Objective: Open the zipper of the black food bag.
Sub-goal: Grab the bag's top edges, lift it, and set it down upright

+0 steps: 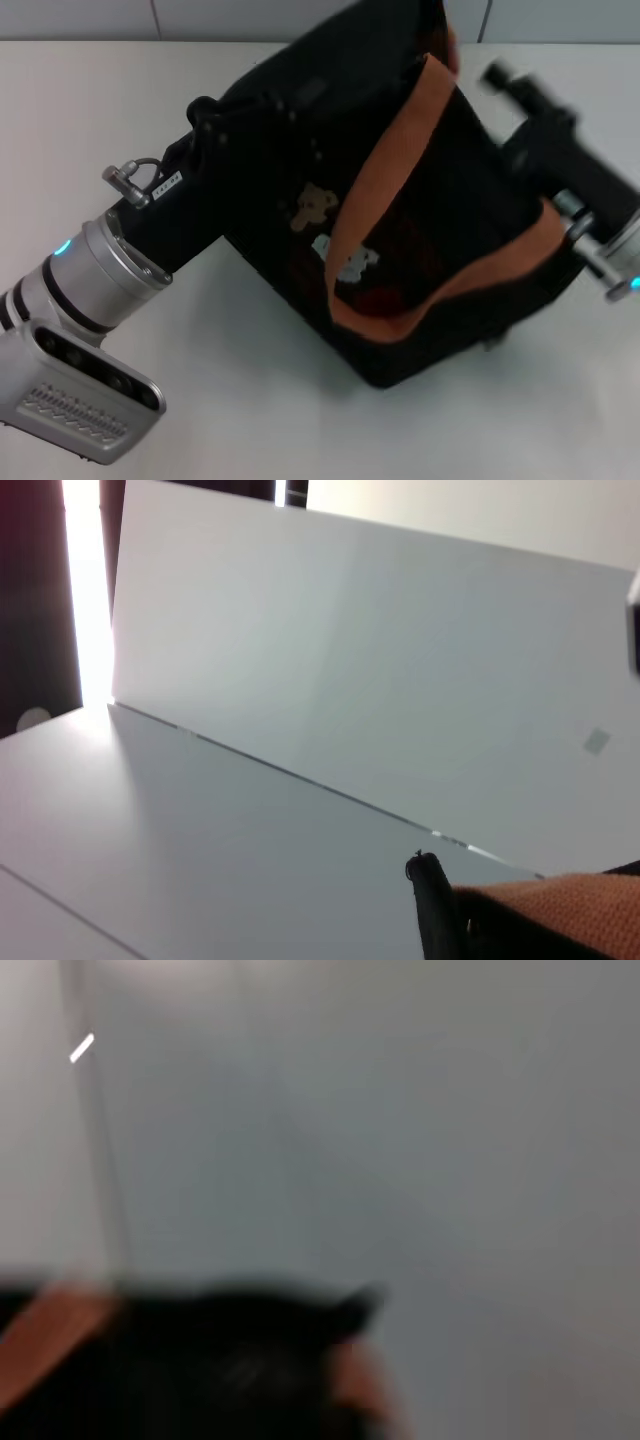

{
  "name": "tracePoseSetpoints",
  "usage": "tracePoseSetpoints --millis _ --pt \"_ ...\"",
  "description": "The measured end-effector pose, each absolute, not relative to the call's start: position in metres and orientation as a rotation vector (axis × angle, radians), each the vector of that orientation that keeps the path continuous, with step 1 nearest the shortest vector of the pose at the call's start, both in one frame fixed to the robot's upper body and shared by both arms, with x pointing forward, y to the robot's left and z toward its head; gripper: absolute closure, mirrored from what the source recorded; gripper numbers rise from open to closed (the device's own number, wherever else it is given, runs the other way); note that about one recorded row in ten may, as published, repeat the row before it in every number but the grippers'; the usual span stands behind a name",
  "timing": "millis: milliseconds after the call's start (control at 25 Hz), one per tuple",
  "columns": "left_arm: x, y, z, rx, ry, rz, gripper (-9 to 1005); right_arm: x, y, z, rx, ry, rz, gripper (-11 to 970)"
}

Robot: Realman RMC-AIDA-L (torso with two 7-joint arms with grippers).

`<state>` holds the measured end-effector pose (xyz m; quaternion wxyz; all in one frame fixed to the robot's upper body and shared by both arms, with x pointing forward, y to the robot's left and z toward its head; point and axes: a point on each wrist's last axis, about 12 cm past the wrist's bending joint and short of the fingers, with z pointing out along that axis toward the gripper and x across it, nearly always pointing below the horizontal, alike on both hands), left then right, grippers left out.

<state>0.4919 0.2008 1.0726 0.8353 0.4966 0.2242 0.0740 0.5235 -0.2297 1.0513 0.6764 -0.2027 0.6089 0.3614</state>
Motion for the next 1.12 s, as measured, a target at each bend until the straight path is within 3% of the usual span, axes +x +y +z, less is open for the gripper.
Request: tracePoseSetpoints --millis 160,320,680,880,1120 --pt "0.490 0.198 1.071 1.074 0.456 0.155 905 0.508 -0.223 1.037 -0.556 1.457 0.900 125" --pt "0.488 0.197 1.070 1.071 0.459 0.156 905 0.483 -0.239 1.025 -0.514 1.478 0.881 125" --pt "0.488 0.197 1.068 1.088 0.459 0.186 906 0.423 -0.286 1.039 -0.407 1.278 0.864 124" --pt "0.488 0.192 1.065 1.099 0.472 0.194 907 0.426 -0.277 1.025 -0.576 1.410 0.901 124" --pt "0.488 0.187 1.066 1.101 0.455 0.214 907 0.453 -0.254 1.023 -0.673 1.454 0.938 124"
